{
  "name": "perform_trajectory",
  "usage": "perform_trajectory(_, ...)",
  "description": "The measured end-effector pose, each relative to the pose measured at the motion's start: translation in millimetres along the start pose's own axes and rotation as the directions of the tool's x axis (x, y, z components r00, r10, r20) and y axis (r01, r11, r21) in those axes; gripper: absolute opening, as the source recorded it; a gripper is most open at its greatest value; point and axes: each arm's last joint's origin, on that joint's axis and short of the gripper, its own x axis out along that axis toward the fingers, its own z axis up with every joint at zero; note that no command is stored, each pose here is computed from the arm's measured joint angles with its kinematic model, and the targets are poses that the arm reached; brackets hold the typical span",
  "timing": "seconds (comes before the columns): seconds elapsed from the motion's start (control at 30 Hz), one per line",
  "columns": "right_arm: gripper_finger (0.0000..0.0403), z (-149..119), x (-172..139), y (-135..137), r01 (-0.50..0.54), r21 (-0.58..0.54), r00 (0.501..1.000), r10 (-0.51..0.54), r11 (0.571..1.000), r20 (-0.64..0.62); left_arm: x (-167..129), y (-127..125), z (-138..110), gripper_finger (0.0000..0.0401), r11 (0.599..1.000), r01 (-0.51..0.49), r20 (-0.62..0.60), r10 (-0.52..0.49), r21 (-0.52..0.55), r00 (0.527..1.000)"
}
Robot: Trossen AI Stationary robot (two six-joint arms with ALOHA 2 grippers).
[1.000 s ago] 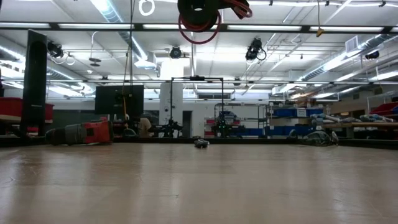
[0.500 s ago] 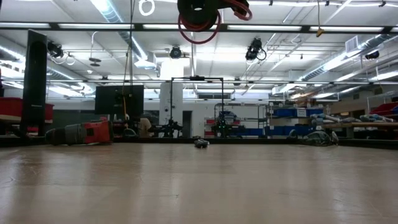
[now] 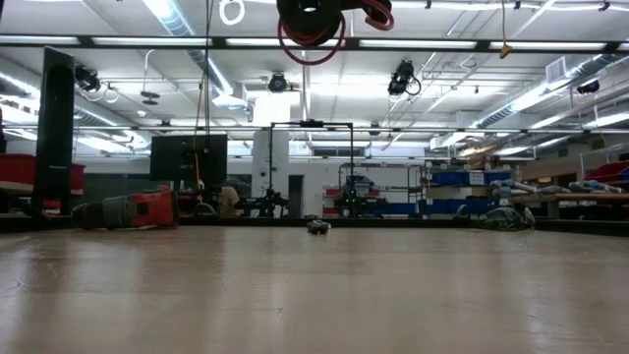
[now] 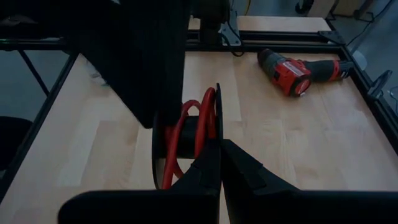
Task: Coil cords
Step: Coil the red wire onto the black spool
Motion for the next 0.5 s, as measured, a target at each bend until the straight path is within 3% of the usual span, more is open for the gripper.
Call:
perform_trajectory(0.23, 0.0, 1.3, 0.1, 0.1, 0.013, -0.011, 1.0, -0.013, 1.0, 0.014, -0.1, 0.2, -1.2, 0.0008, 1.0, -0.011, -0.012, 0.011, 0.001, 1.0)
perform_trajectory(0.5, 0.001, 5.5, -0.7, 7.1, 0.04, -0.076, 0.997, -0.036, 0.996, 0.062, -1.3, 0.6, -1.6, 0.0002, 0.999, -0.022, -0.014, 0.022, -0.047, 1.0)
